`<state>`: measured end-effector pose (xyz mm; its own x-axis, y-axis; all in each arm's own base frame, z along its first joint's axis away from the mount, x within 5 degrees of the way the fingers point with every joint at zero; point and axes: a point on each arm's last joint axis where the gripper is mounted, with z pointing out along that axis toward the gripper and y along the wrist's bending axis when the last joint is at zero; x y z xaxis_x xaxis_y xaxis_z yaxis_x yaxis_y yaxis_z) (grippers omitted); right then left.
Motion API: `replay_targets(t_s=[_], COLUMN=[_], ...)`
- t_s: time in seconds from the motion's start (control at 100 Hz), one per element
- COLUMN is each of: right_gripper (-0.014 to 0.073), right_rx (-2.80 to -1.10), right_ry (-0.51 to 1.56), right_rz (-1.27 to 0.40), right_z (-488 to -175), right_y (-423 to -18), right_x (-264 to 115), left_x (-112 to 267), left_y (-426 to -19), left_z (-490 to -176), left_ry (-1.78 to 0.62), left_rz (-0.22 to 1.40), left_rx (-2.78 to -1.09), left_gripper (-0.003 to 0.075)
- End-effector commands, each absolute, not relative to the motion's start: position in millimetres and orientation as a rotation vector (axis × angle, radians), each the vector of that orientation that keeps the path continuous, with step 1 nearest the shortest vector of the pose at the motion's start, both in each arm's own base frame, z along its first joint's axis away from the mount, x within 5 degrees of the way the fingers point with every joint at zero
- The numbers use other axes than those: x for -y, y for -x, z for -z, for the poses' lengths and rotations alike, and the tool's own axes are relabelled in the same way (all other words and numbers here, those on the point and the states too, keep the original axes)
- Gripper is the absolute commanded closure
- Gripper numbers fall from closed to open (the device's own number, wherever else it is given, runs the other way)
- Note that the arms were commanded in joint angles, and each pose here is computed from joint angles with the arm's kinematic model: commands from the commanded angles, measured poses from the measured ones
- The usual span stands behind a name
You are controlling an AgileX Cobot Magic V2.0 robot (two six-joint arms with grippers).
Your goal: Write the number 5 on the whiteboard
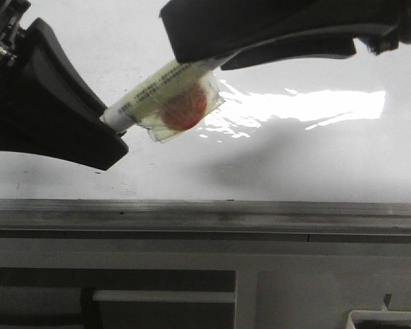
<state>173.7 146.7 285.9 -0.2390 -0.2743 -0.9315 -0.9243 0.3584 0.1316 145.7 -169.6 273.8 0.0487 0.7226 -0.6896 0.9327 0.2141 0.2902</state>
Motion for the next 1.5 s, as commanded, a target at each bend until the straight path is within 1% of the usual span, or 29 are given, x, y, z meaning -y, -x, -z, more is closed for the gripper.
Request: replay_targets(t_s=[0.0, 0.25, 0.42, 0.6, 0.71, 0.78, 0.85, 0.99, 1.0, 1.01, 1.06, 1.07, 1.13, 1.16, 1.17, 1.18, 1.21, 1.29, 1.33, 1.38, 1.41, 1.43, 1.45, 1.47, 1.49], right_gripper=[0.0083, 0.0083, 0.0084, 0.0084, 0.009, 0.0133, 0.0208, 0.0382, 0.0407, 0.0407, 0.047, 0.0499, 0.0568, 0.0617, 0.0617, 0.0644, 0.0666, 0.0658, 0.0658, 0.0658, 0.0658, 0.0657, 0.0653, 0.0652, 0.0649], right_rx=[-1.658, -1.629, -1.618, -1.656, -1.665, -1.667, -1.667, -1.664, -1.662, -1.661, -1.655, -1.653, -1.646, -1.643, -1.642, -1.641, -1.639, -1.637, -1.637, -1.637, -1.635, -1.635, -1.635, -1.633, -1.634], right_ry=[1.04, 1.051, 1.084, 1.121, 1.122, 1.119, 1.119, 1.123, 1.125, 1.126, 1.132, 1.135, 1.142, 1.145, 1.146, 1.147, 1.149, 1.156, 1.158, 1.165, 1.175, 1.18, 1.194, 1.201, 1.214], right_rz=[-0.989, -1.063, -1.065, -1.063, -1.044, -1.04, -1.04, -1.046, -1.05, -1.051, -1.064, -1.069, -1.082, -1.088, -1.091, -1.092, -1.096, -1.098, -1.097, -1.093, -1.087, -1.077, -1.06, -1.049, -1.021], right_z=[-300.3, -298.4, -300.6, -289.9, -288.5, -288.4, -288.4, -288.6, -288.7, -288.7, -289.1, -289.3, -289.7, -289.9, -290.0, -290.0, -290.1, -290.0, -289.9, -289.5, -289.5, -289.5, -289.2, -289.4, -289.2], right_y=[-174.7, -179.4, -181.2, -181.0, -182.0, -182.3, -182.3, -181.7, -181.4, -181.3, -180.3, -179.9, -178.8, -178.3, -178.0, -178.0, -177.6, -177.1, -177.0, -176.9, -176.3, -176.2, -175.8, -175.5, -175.4], right_x=[-151.3, -158.8, -170.3, -181.7, -181.9, -181.8, -181.8, -182.0, -182.1, -182.1, -182.4, -182.6, -182.9, -183.0, -183.1, -183.1, -183.2, -183.2, -183.2, -183.1, -182.8, -182.4, -181.7, -181.2, -180.1], left_x=[173.1, 173.1, 173.4, 173.7, 173.8, 173.8, 173.8, 173.8, 173.8, 173.8, 173.8, 173.8, 173.8, 173.9, 173.9, 173.9, 173.9, 174.0, 174.2, 174.4, 174.3, 174.3, 174.4, 174.4, 174.4], left_y=[-147.8, -147.8, -147.6, -147.3, -147.3, -147.3, -147.3, -147.3, -147.3, -147.3, -147.4, -147.4, -147.6, -147.8, -147.9, -147.9, -147.9, -147.8, -147.7, -147.4, -147.3, -147.2, -147.1, -147.1, -147.1], left_z=[-290.5, -290.5, -290.7, -291.0, -291.0, -291.0, -291.0, -291.0, -291.0, -291.0, -291.1, -291.1, -291.3, -291.4, -291.5, -291.5, -291.5, -291.6, -291.8, -291.8, -291.6, -291.6, -291.6, -291.6, -291.6], left_ry=[-1.494, -1.494, -1.497, -1.49, -1.489, -1.489, -1.489, -1.489, -1.489, -1.489, -1.487, -1.487, -1.485, -1.483, -1.482, -1.482, -1.481, -1.478, -1.472, -1.47, -1.472, -1.471, -1.465, -1.459, -1.45], left_rz=[0.35, 0.35, 0.352, 0.362, 0.364, 0.364, 0.364, 0.364, 0.364, 0.364, 0.363, 0.363, 0.362, 0.361, 0.36, 0.36, 0.36, 0.364, 0.371, 0.378, 0.379, 0.381, 0.386, 0.39, 0.397], left_rx=[-1.662, -1.662, -1.656, -1.659, -1.66, -1.66, -1.66, -1.66, -1.66, -1.66, -1.659, -1.659, -1.658, -1.657, -1.656, -1.656, -1.656, -1.658, -1.661, -1.665, -1.666, -1.669, -1.674, -1.68, -1.69], left_gripper=[0.074, 0.074, 0.074, 0.074, 0.074, 0.074, 0.074, 0.074, 0.074, 0.074, 0.074, 0.074, 0.074, 0.074, 0.074, 0.074, 0.074, 0.0736, 0.071, 0.0645, 0.058, 0.0549, 0.0486, 0.0453, 0.0389])
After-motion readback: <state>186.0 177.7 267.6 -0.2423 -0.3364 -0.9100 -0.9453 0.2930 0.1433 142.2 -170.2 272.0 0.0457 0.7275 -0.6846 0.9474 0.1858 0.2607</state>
